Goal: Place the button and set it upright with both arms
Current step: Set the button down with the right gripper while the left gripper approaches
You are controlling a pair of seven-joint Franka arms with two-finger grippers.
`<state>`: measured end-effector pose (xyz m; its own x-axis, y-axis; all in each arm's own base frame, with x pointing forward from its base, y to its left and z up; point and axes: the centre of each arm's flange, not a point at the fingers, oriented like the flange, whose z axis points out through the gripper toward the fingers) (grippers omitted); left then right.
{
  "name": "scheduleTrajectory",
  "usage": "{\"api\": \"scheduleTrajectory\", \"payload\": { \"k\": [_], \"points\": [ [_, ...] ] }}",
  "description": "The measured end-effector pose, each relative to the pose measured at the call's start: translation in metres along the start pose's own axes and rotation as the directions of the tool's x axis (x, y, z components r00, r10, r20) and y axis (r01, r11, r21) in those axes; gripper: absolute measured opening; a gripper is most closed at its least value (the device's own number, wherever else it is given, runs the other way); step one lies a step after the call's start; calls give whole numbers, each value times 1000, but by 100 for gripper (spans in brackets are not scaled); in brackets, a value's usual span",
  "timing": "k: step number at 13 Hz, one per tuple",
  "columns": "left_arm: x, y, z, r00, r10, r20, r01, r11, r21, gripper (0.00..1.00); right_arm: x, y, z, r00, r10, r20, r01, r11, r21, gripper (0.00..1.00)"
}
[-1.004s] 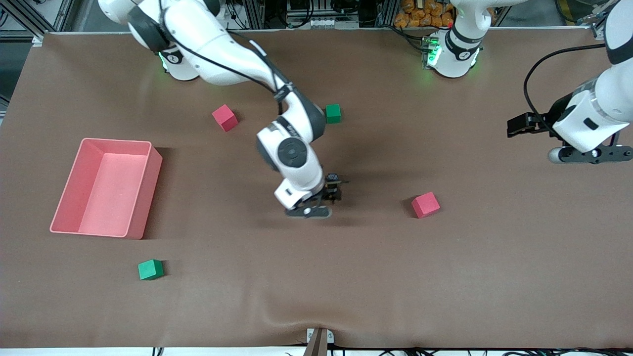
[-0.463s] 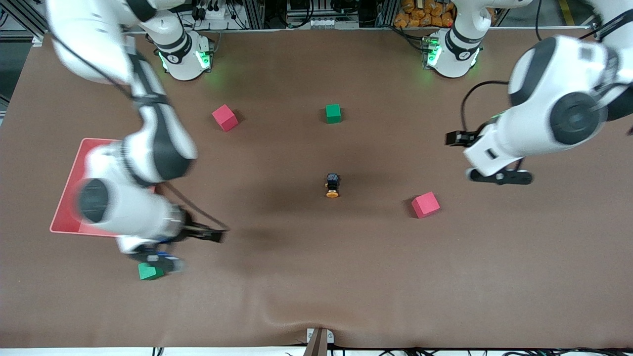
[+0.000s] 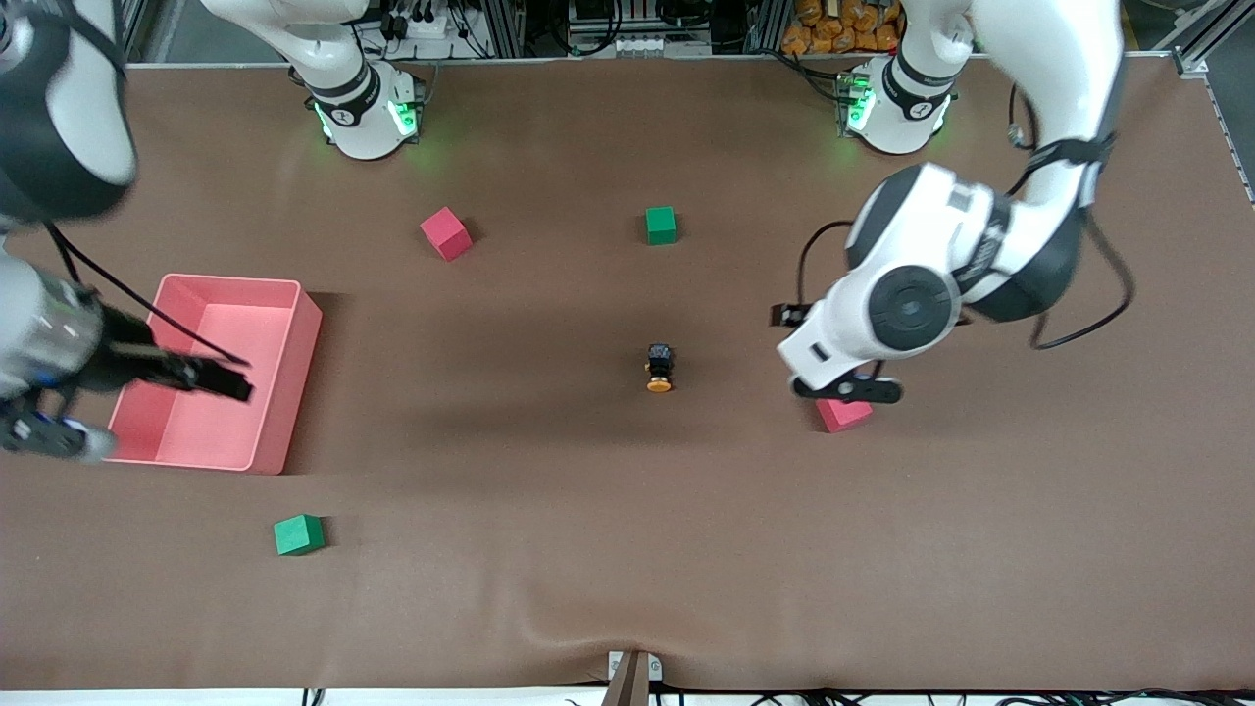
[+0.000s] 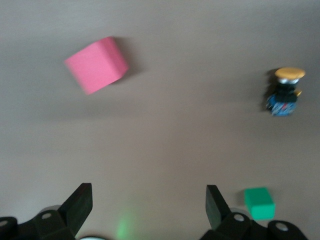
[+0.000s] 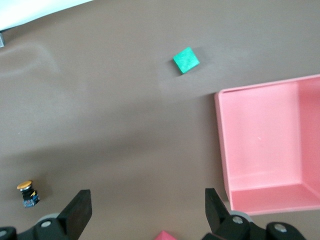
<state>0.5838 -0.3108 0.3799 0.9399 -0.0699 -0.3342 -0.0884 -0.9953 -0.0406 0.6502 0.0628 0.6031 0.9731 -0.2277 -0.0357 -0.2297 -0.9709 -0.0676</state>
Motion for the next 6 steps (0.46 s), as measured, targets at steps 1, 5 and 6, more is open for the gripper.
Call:
{"api": "scheduleTrajectory", "payload": {
  "k": [1,5,6],
  "points": [
    [5,22,16,1000,-10,-4,10,1000,-16,100,-13,5,-16,1000,10,-19,-10,1000,-4,100],
    [19,90,64,999,-31,23,34,993,-112,100,-65,44,-38,995,-8,-97,6,1000,-23,100],
    [21,99,74,999,-32,34,36,990,-134,100,-78,58,-36,995,-30,-96,27,999,-29,100]
  ]
}}
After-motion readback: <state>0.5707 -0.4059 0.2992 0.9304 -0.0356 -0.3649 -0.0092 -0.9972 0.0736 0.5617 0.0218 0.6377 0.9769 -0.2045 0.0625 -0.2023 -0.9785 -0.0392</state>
